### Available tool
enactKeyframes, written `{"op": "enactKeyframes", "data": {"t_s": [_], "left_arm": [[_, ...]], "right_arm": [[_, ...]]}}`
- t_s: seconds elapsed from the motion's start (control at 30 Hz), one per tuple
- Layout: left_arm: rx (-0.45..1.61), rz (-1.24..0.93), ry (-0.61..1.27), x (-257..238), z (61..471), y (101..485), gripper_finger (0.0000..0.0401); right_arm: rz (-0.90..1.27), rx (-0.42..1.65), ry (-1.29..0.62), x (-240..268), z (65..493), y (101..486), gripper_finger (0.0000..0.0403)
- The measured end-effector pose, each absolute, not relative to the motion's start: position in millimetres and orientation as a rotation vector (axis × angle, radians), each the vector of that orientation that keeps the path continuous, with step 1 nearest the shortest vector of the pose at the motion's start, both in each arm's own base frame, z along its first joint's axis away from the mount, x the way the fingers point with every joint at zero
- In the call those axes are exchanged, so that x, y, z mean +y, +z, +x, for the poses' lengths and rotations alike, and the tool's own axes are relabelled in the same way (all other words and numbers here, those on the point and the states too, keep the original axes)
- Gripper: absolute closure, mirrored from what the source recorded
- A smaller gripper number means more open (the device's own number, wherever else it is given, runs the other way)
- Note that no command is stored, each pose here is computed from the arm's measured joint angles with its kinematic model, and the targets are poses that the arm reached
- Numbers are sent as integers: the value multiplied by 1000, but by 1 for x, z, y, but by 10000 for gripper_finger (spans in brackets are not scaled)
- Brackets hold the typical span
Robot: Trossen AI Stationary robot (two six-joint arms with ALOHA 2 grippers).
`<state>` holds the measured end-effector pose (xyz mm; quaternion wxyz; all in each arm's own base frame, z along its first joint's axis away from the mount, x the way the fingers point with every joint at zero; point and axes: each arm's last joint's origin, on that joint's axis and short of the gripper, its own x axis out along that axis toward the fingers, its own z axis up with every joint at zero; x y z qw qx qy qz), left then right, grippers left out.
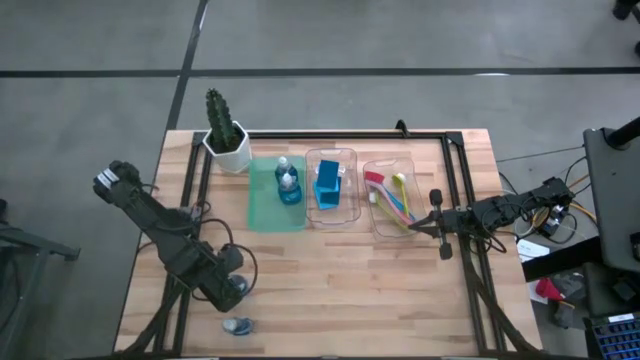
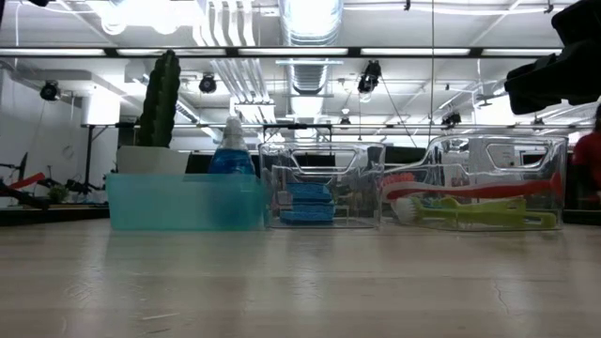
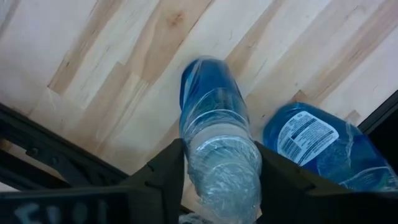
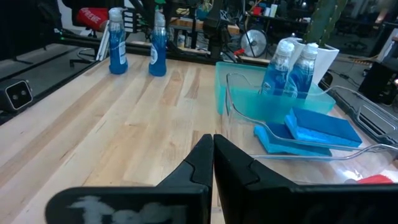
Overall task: Pick & Place Kitchen Sink Supplies
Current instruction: Put the blue liquid soap into the green bin
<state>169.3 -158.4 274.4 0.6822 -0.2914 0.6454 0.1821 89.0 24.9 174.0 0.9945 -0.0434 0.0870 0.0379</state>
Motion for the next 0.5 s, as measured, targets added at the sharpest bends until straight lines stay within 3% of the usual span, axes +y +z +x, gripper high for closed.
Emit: {"op": "enactKeyframes", "data": {"t_s": [0.17,0.5], "left_arm": [[1444,-658,401,-159,170,276,263],[1419,-632,395,-158,171,277,260]], "right_arm": [[-86,175,76,25,89,174,394],[-86,175,76,25,89,174,394]]}}
